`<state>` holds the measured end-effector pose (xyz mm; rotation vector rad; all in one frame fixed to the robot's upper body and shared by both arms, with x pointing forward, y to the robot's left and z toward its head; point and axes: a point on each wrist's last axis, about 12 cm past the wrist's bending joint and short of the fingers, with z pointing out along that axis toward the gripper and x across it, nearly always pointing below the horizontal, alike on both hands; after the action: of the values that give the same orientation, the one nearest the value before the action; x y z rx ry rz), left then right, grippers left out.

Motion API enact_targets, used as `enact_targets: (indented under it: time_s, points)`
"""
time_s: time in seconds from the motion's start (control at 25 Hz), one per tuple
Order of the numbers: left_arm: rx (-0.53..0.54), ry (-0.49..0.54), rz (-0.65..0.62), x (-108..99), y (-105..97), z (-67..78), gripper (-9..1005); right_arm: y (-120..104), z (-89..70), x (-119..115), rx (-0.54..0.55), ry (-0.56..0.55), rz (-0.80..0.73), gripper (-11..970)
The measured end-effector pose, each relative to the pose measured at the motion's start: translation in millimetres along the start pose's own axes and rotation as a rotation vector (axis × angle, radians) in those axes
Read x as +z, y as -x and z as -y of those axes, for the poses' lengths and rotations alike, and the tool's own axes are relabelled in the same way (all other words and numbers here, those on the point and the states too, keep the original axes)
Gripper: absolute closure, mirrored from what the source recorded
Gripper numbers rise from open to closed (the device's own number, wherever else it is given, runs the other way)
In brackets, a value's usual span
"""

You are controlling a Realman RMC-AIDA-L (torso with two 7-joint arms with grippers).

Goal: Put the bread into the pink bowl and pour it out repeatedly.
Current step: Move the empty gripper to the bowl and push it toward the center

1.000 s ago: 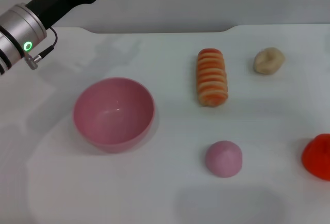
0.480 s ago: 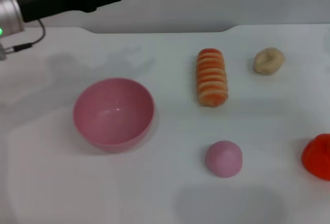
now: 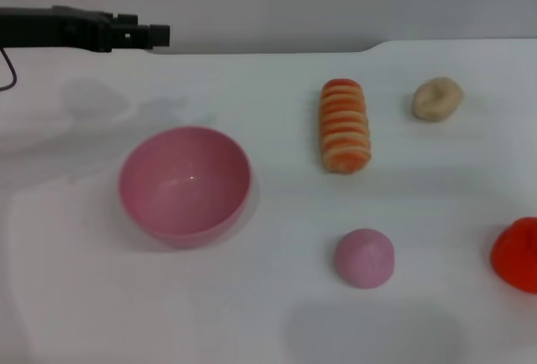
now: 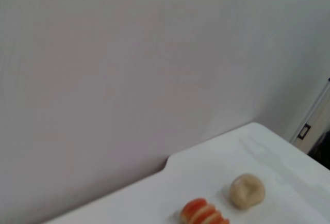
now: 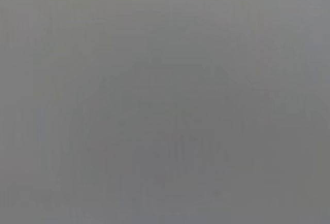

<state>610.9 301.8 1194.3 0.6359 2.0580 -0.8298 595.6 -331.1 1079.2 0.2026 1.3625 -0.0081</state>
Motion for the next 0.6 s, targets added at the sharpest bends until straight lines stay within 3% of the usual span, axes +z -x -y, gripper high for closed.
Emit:
enact_targets:
  time_s: [0.6]
  points:
    - [-0.075,0.120,-0.087,7,-34,-12.5,199,-2,1.6,-3,0.000,-0.005,-0.005,436]
